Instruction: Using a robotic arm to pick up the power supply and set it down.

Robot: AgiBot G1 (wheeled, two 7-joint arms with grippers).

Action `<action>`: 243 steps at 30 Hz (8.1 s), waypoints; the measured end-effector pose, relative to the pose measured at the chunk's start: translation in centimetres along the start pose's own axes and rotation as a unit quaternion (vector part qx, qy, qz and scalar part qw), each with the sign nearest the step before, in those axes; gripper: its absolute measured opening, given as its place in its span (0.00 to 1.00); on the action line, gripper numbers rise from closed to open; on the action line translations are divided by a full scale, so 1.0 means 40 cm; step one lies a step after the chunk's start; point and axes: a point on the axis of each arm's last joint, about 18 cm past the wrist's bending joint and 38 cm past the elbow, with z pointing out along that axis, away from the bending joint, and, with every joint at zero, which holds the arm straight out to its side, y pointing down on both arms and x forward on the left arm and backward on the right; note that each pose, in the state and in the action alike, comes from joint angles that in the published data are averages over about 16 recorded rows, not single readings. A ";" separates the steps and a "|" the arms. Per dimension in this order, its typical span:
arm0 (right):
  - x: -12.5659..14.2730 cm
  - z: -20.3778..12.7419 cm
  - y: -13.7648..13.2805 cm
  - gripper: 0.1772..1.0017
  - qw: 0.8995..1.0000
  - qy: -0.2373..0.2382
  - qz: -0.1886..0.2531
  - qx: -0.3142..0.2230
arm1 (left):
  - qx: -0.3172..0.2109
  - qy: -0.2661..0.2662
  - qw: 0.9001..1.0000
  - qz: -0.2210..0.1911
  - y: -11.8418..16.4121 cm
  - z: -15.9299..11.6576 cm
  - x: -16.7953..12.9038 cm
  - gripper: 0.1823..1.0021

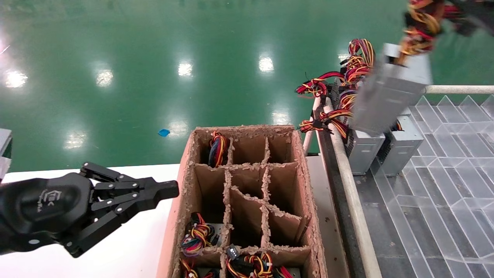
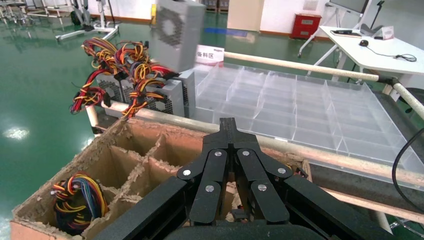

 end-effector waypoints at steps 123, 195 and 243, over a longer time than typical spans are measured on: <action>-0.251 0.187 0.252 0.11 0.984 -0.056 0.132 -0.108 | 0.000 0.000 1.000 0.000 0.000 0.000 0.000 0.01; -0.507 0.147 0.059 1.00 0.882 -0.247 0.355 0.185 | 0.000 0.000 1.000 0.000 0.000 0.000 0.000 0.51; -0.530 0.127 0.044 1.00 0.863 -0.268 0.373 0.211 | 0.000 0.000 1.000 0.000 0.000 0.000 0.000 1.00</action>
